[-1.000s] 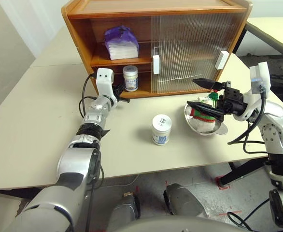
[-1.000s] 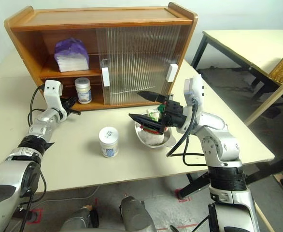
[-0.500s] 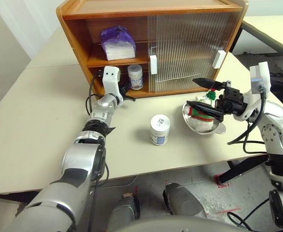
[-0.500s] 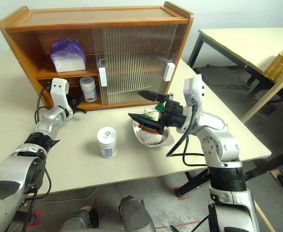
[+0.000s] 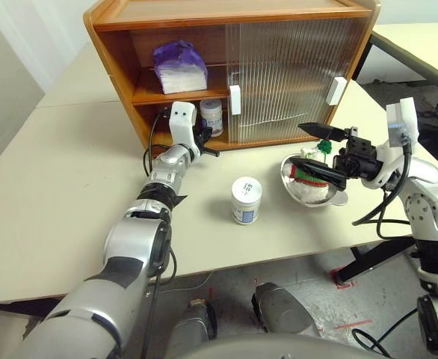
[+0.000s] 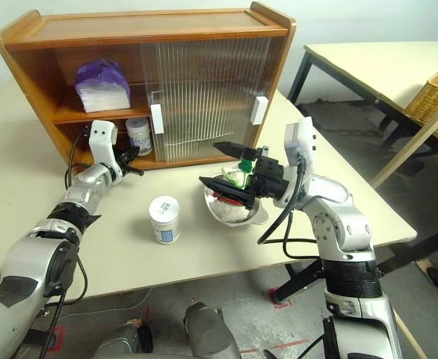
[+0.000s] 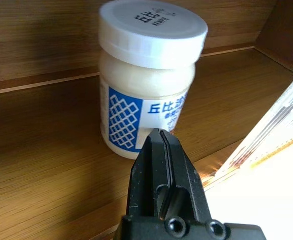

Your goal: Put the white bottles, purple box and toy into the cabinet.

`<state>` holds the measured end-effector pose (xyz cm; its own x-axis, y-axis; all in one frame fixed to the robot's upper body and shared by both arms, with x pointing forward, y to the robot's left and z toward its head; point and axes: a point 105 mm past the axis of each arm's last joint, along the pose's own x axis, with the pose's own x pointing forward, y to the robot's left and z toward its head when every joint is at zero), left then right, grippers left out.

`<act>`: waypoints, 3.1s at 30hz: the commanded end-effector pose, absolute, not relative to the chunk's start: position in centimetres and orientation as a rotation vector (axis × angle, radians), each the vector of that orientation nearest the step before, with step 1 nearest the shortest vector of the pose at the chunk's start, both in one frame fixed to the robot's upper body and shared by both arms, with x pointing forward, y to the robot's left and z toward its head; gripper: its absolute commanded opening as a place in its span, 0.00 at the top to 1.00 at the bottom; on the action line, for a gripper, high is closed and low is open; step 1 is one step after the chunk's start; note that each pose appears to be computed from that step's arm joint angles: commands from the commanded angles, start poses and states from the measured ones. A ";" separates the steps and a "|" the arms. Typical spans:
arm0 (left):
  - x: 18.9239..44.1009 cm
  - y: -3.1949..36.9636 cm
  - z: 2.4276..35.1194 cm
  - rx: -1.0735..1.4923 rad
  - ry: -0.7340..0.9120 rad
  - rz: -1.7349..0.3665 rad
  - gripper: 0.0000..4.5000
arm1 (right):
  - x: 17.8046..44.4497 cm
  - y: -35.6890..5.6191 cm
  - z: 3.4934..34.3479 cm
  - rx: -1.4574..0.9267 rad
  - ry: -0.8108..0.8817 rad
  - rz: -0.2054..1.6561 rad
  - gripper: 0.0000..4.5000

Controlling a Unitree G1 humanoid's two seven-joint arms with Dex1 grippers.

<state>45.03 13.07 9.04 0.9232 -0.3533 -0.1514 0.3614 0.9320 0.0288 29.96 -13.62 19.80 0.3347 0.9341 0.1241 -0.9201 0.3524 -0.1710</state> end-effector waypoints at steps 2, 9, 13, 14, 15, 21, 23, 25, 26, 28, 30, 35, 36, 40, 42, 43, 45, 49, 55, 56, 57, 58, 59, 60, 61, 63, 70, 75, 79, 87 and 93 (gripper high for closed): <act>45.1 12.5 9.2 0.076 0.140 -0.392 0.99 | 29.7 -13.9 20.2 -0.085 -0.226 1.207 0.00; 44.4 14.6 8.3 0.071 0.143 -0.357 0.99 | 29.7 -13.8 20.1 -0.082 -0.226 1.206 0.00; 44.3 16.5 7.8 0.085 0.155 -0.282 0.99 | 29.8 -13.7 20.0 -0.079 -0.224 1.210 0.00; 44.3 16.7 7.8 0.094 0.155 -0.268 0.99 | 29.8 -13.7 20.0 -0.078 -0.224 1.211 0.00; 44.4 16.8 7.8 0.099 0.154 -0.261 0.99 | 29.8 -13.7 20.0 -0.078 -0.224 1.212 0.00; 45.0 16.1 8.7 0.136 0.141 -0.265 0.99 | 29.6 -14.1 20.1 -0.085 -0.219 1.203 0.00; 45.2 15.7 8.8 0.139 0.143 -0.266 0.99 | 29.5 -14.2 20.2 -0.087 -0.219 1.197 0.00; 45.3 15.6 8.9 0.140 0.145 -0.264 0.99 | 29.4 -14.3 20.2 -0.087 -0.218 1.193 0.00; 45.3 15.5 8.9 0.141 0.146 -0.263 0.99 | 29.4 -14.3 20.2 -0.087 -0.218 1.191 0.00; 45.4 15.3 8.9 0.143 0.146 -0.270 0.99 | 29.3 -14.3 20.2 -0.088 -0.219 1.186 0.00; 45.3 14.9 9.0 0.153 0.145 -0.296 0.99 | 29.2 -14.4 20.2 -0.089 -0.220 1.182 0.00; 45.3 13.6 9.2 0.168 0.133 -0.364 0.99 | 29.1 -14.7 20.3 -0.095 -0.220 1.169 0.00; 45.3 13.5 9.2 0.172 0.131 -0.367 0.99 | 29.1 -14.8 20.3 -0.096 -0.220 1.168 0.00; 45.3 13.4 9.2 0.168 0.131 -0.375 0.99 | 29.1 -14.8 20.3 -0.096 -0.220 1.164 0.00; 45.1 13.6 9.0 0.168 0.133 -0.376 0.99 | 29.0 -14.8 20.2 -0.095 -0.220 1.164 0.00; 45.1 13.9 9.0 0.163 0.133 -0.373 0.99 | 29.0 -14.7 20.2 -0.093 -0.221 1.164 0.00; 44.9 14.6 8.8 0.150 0.130 -0.366 0.99 | 28.9 -14.7 20.2 -0.091 -0.221 1.165 0.00; 44.1 16.2 8.4 0.121 0.112 -0.366 0.99 | 28.9 -14.8 20.1 -0.090 -0.220 1.167 0.00; 40.0 17.7 7.8 0.090 0.066 -0.558 0.95 | 29.1 -14.9 20.0 -0.091 -0.218 1.184 0.00; 39.0 18.1 7.5 0.096 0.077 -0.593 0.91 | 29.1 -14.9 20.0 -0.091 -0.219 1.188 0.00; 38.0 18.5 7.2 0.111 0.090 -0.626 0.85 | 29.1 -14.9 20.1 -0.093 -0.222 1.194 0.00; 36.8 18.8 7.0 0.131 0.104 -0.673 0.79 | 29.0 -14.9 20.1 -0.096 -0.225 1.205 0.00; 35.5 19.0 6.9 0.152 0.115 -0.739 0.71 | 29.0 -14.8 20.1 -0.100 -0.226 1.214 0.00; 34.6 19.0 6.9 0.163 0.124 -0.786 0.63 | 29.0 -14.8 20.1 -0.103 -0.227 1.219 0.00; 33.4 19.3 6.9 0.172 0.140 -0.848 0.55 | 29.0 -14.7 20.1 -0.099 -0.232 1.222 0.00; 32.0 20.1 6.8 0.204 0.174 -0.906 0.41 | 29.2 -14.5 20.1 -0.096 -0.236 1.230 0.00; 27.7 18.6 6.3 0.213 0.211 -1.225 0.01 | 29.4 -14.0 20.1 -0.099 -0.231 1.269 0.00; 26.9 14.6 5.2 0.211 0.188 -1.377 0.01 | 28.9 -13.9 20.1 -0.112 -0.226 1.316 0.00; 27.4 13.2 4.3 0.246 0.200 -1.387 0.01 | 28.7 -13.8 19.9 -0.125 -0.210 1.331 0.00; 28.1 11.3 3.4 0.230 0.195 -1.377 0.01 | 28.5 -13.7 20.1 -0.075 -0.215 1.308 0.00; 27.8 10.0 2.8 0.226 0.207 -1.409 0.01 | 28.8 -13.8 19.9 -0.065 -0.190 1.288 0.00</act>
<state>28.11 10.33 3.55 0.1772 -0.9547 -0.2392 0.9842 0.1733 0.0374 28.82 -13.71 19.85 0.2575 0.9604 0.1060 -0.9475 0.2725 -0.1675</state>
